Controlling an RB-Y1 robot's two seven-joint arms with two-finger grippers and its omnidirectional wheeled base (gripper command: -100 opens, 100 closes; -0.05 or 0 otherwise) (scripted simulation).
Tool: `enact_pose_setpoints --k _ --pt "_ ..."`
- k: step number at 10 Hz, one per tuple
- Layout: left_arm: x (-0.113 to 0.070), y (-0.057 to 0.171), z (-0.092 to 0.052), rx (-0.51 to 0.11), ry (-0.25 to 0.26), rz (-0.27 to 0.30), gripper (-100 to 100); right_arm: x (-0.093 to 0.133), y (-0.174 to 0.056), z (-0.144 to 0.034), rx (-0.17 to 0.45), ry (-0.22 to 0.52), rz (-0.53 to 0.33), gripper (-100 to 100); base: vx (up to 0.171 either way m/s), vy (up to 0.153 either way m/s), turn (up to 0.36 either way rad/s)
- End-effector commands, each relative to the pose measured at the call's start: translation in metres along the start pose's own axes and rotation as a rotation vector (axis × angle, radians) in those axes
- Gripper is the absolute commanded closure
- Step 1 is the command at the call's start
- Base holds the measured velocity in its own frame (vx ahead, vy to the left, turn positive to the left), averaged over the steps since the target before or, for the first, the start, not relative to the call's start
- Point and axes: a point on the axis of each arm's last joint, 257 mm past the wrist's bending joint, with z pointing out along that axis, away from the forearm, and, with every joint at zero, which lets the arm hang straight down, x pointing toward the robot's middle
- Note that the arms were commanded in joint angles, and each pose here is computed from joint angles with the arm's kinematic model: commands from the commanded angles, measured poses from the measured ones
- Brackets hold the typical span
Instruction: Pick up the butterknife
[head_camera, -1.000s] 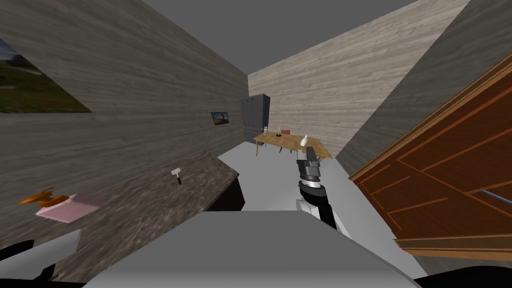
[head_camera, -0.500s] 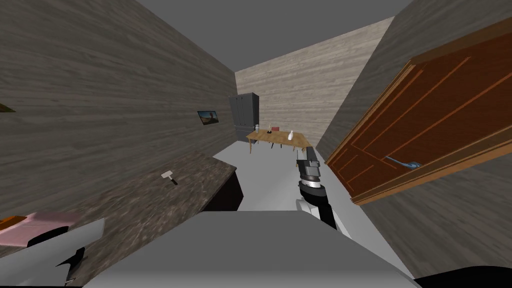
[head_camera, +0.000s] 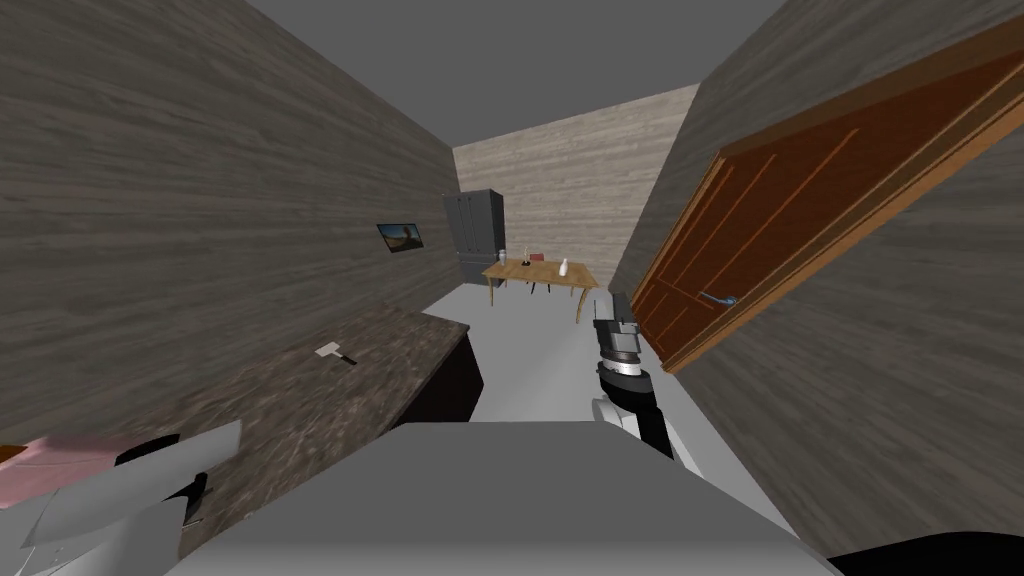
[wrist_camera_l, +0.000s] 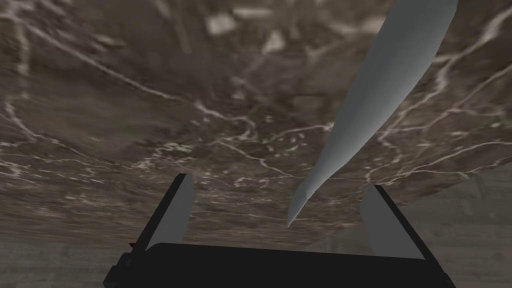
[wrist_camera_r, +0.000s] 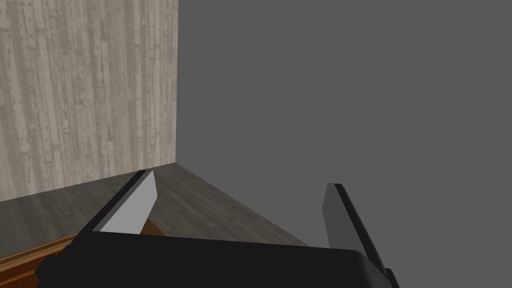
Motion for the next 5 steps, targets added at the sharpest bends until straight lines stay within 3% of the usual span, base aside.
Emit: enact_pose_setpoints --k 1,3,4,5 --pt "0.0107 0.0094 -0.0041 -0.031 -0.003 -0.043 -100 0.0000 0.0000 0.0000 0.000 0.000 0.000 0 -0.261 0.038 -0.401" --pt "0.0175 0.0151 -0.0072 -0.050 -0.006 -0.082 -100 0.0000 -0.0001 0.0000 0.000 0.000 0.000 0 -0.189 0.018 -0.206" --pt "0.0133 0.0122 -0.0066 -0.039 -0.004 -0.062 -100 0.0000 0.0000 0.0000 0.000 0.000 0.000 0 -0.082 0.003 -0.074" --pt "0.0140 0.0130 -0.0069 -0.042 -0.005 -0.068 100 -0.0001 -0.0001 -0.0001 0.000 0.000 0.000 0 -0.015 0.001 0.014"
